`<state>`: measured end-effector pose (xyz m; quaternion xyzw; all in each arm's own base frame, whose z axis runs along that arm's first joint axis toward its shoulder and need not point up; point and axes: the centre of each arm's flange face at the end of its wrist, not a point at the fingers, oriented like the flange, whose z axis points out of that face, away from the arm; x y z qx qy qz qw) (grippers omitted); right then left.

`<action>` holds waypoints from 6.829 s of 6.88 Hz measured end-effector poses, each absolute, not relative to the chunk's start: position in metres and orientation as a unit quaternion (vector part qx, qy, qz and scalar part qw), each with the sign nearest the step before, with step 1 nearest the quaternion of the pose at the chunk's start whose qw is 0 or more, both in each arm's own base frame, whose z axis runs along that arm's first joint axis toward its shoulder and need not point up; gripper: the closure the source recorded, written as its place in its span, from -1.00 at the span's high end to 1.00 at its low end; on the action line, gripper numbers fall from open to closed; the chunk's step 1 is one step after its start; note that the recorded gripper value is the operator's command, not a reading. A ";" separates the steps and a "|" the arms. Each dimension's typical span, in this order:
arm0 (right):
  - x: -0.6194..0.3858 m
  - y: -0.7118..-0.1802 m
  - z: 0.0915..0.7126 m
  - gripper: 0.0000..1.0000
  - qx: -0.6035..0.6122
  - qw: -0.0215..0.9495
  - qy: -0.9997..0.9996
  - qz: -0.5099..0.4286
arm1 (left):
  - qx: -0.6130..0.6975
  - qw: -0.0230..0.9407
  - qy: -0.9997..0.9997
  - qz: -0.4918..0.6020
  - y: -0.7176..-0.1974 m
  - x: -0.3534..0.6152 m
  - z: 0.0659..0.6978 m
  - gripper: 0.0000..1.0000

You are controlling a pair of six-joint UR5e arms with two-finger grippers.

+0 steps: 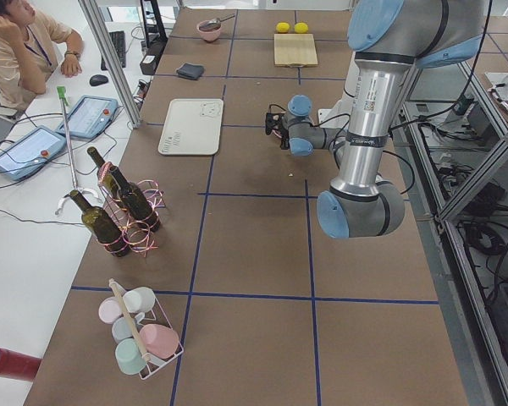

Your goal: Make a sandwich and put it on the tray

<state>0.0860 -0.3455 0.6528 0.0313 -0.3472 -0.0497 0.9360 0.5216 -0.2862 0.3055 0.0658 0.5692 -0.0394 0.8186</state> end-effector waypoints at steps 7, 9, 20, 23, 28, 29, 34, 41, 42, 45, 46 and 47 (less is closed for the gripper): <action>0.087 -0.347 0.653 1.00 0.032 0.938 -0.343 -0.050 | 0.056 0.826 0.561 -0.023 -0.261 0.548 0.300 -1.00; 0.087 -0.347 0.653 1.00 0.032 0.938 -0.342 -0.050 | 0.057 0.820 0.569 -0.021 -0.261 0.543 0.290 -1.00; 0.088 -0.349 0.661 1.00 0.026 0.939 -0.338 -0.049 | 0.136 0.865 0.478 -0.070 -0.680 0.535 0.269 0.98; 0.088 -0.349 0.662 1.00 0.025 0.939 -0.338 -0.049 | 0.174 0.858 0.482 -0.042 -0.694 0.516 0.259 1.00; 0.087 -0.351 0.657 1.00 0.027 0.939 -0.341 -0.044 | 0.201 0.886 0.410 0.076 -0.601 0.286 0.281 1.00; 0.086 -0.354 0.654 1.00 0.029 0.938 -0.344 -0.045 | 0.202 0.894 0.389 0.094 -0.580 0.232 0.307 1.00; 0.080 -0.358 0.650 1.00 0.029 0.935 -0.349 -0.052 | 0.071 0.914 0.364 0.164 -0.477 0.010 0.617 1.00; 0.080 -0.358 0.651 1.00 0.030 0.936 -0.348 -0.053 | 0.041 0.927 0.360 0.101 -0.384 -0.075 0.665 1.00; 0.080 -0.357 0.653 1.00 0.029 0.936 -0.348 -0.052 | 0.041 0.926 0.360 0.101 -0.385 -0.075 0.665 1.00; 0.080 -0.357 0.655 1.00 0.026 0.936 -0.348 -0.051 | 0.039 0.926 0.361 0.099 -0.384 -0.075 0.668 1.00; 0.080 -0.356 0.655 1.00 0.026 0.936 -0.348 -0.051 | 0.039 0.926 0.361 0.099 -0.384 -0.075 0.668 1.00; 0.080 -0.356 0.655 1.00 0.026 0.936 -0.348 -0.051 | 0.039 0.926 0.362 0.099 -0.384 -0.075 0.668 1.00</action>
